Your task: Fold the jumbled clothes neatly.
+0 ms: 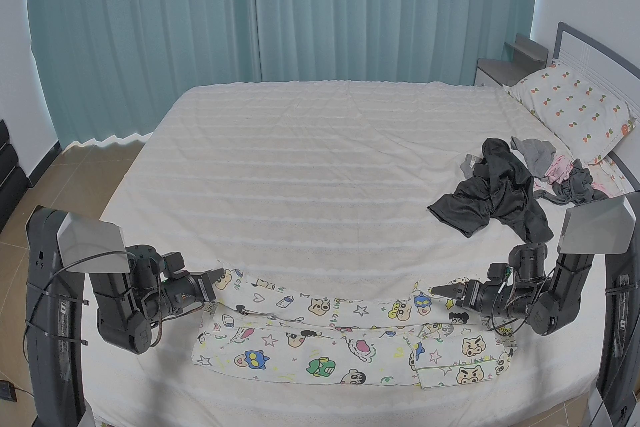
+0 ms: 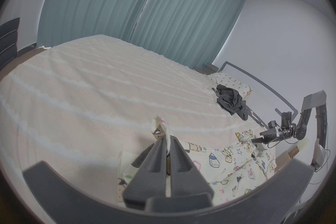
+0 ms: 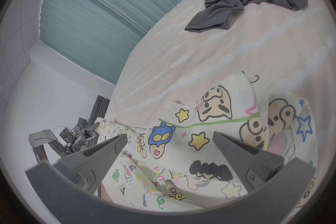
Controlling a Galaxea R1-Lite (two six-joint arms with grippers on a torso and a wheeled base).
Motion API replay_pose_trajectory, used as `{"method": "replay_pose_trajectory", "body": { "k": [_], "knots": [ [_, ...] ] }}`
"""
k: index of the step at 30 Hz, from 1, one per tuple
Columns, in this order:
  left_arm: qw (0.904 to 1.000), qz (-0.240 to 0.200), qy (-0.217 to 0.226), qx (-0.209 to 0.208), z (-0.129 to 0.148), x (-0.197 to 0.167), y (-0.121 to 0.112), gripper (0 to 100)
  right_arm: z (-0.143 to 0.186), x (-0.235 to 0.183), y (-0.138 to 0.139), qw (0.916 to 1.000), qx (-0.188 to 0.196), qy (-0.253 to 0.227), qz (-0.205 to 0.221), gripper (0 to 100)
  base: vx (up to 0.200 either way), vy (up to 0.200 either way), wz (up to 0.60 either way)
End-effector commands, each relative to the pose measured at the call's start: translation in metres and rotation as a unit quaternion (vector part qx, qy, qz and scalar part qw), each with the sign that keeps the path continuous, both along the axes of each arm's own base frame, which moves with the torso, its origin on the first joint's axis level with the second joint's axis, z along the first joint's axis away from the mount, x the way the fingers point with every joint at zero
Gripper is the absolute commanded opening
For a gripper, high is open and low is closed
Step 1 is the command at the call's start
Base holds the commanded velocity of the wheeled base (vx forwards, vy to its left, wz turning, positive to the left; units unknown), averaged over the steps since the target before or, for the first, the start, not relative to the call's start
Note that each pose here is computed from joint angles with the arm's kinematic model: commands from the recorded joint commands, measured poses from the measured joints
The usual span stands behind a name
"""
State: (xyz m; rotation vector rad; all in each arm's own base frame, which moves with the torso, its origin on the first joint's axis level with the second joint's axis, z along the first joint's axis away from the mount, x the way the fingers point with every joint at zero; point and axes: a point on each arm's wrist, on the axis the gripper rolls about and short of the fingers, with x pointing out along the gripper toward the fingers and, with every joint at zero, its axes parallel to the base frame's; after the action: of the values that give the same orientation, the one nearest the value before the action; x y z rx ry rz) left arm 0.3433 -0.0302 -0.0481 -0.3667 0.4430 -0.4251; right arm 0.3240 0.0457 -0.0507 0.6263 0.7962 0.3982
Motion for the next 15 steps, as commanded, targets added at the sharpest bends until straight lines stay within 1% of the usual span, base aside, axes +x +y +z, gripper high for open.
{"method": "replay_pose_trajectory", "body": {
  "k": [1, 6, 9, 13, 15],
  "knots": [
    [0.9999, -0.009, 0.013, -0.005, 0.007, -0.017, 0.008, 0, 0.001, 0.001, 0.0, 1.0, 0.0, -0.002, 0.0, 100, 0.0, 0.0, 0.0],
    [0.9992, -0.004, 0.039, 0.007, -0.002, -0.03, 0.017, 0, 0.001, 0.001, 0.0, 1.0, 0.0, -0.002, 0.0, 100, 0.0, 0.0, 0.0],
    [0.9986, -0.001, 0.047, 0.023, -0.008, -0.035, 0.024, 0, 0.001, 0.001, 0.0, 1.0, 0.0, -0.002, 0.0, 100, 0.0, 0.0, 0.0],
    [0.9978, -0.004, 0.057, 0.034, -0.018, -0.036, 0.023, 0, 0.001, 0.001, 0.0, 1.0, 0.0, -0.002, 0.0, 100, 0.0, 0.0, 0.0],
    [0.9977, -0.005, 0.06, 0.032, -0.019, -0.037, 0.022, 0, 0.001, 0.001, 0.0, 1.0, 0.0, -0.002, 0.0, 100, 0.0, 0.0, 0.0]
  ]
}}
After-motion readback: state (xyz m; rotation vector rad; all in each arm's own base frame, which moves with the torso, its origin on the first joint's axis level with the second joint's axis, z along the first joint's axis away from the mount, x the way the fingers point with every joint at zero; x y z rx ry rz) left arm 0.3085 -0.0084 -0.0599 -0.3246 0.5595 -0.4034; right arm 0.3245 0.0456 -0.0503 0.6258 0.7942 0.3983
